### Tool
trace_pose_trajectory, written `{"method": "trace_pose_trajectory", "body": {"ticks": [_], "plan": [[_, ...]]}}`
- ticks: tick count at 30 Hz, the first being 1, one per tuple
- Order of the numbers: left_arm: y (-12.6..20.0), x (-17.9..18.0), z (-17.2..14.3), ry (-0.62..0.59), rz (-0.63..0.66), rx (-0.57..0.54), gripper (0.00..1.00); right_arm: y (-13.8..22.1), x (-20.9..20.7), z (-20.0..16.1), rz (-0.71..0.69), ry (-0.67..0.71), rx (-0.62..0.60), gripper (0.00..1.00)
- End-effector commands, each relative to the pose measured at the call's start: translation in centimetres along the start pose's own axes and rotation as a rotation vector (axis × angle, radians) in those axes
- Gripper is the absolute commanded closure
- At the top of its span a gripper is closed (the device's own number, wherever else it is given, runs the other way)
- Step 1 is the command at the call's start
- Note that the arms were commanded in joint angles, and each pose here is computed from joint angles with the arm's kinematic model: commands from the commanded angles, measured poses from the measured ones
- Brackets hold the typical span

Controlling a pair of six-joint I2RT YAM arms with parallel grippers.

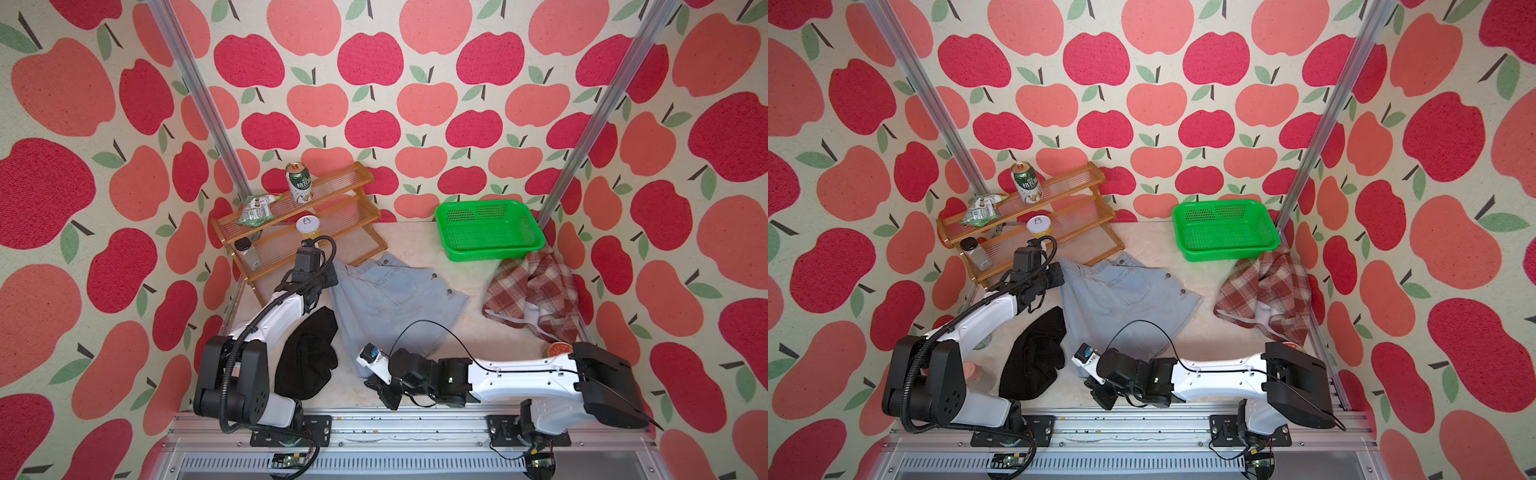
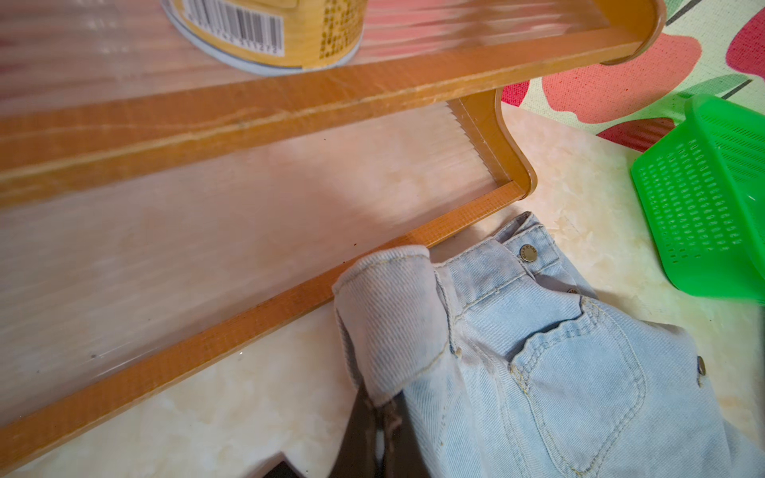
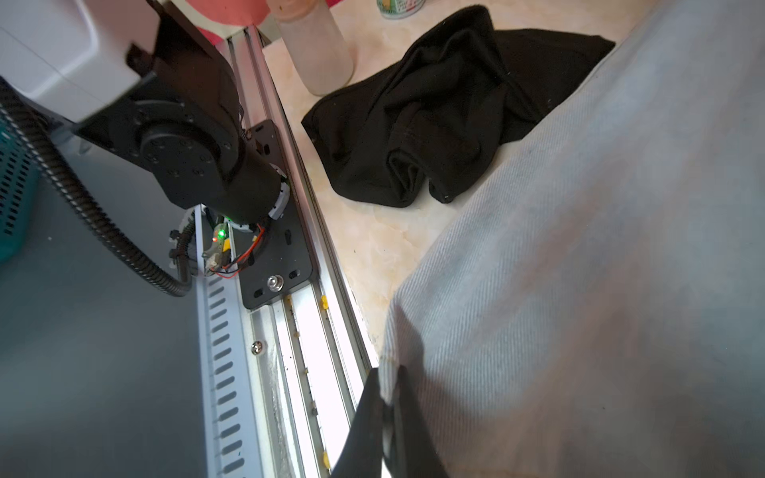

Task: Roll up the skirts
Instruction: Flatten out the skirt at the center of the board.

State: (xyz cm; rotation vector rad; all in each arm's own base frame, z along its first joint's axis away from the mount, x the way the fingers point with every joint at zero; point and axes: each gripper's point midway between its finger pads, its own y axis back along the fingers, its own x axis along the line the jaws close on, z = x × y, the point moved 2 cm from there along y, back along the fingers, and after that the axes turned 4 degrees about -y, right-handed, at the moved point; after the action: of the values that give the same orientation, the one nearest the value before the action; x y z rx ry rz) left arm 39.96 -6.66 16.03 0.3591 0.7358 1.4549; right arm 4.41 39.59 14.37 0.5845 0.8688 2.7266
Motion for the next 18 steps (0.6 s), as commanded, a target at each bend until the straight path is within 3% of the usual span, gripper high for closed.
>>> {"method": "trace_pose_trajectory", "body": {"ticks": [1, 6, 12, 18], "plan": [[1.5, 0.4, 3.2, -0.030, 0.072, -0.101, 1.00, 2.7, 0.5, 0.7, 0.076, -0.084, -0.056, 0.93], [3.1, -0.3, 4.8, -0.046, 0.086, -0.168, 1.00, 6.6, -1.4, 1.9, 0.054, -0.142, -0.146, 0.94], [2.7, -3.9, 6.7, -0.164, 0.083, -0.179, 1.00, 11.2, -5.4, 2.6, -0.040, -0.221, -0.237, 0.95], [3.3, -4.1, 7.3, -0.146, 0.099, -0.216, 1.00, 13.9, -5.8, 2.7, -0.063, -0.179, -0.254, 0.96]]}}
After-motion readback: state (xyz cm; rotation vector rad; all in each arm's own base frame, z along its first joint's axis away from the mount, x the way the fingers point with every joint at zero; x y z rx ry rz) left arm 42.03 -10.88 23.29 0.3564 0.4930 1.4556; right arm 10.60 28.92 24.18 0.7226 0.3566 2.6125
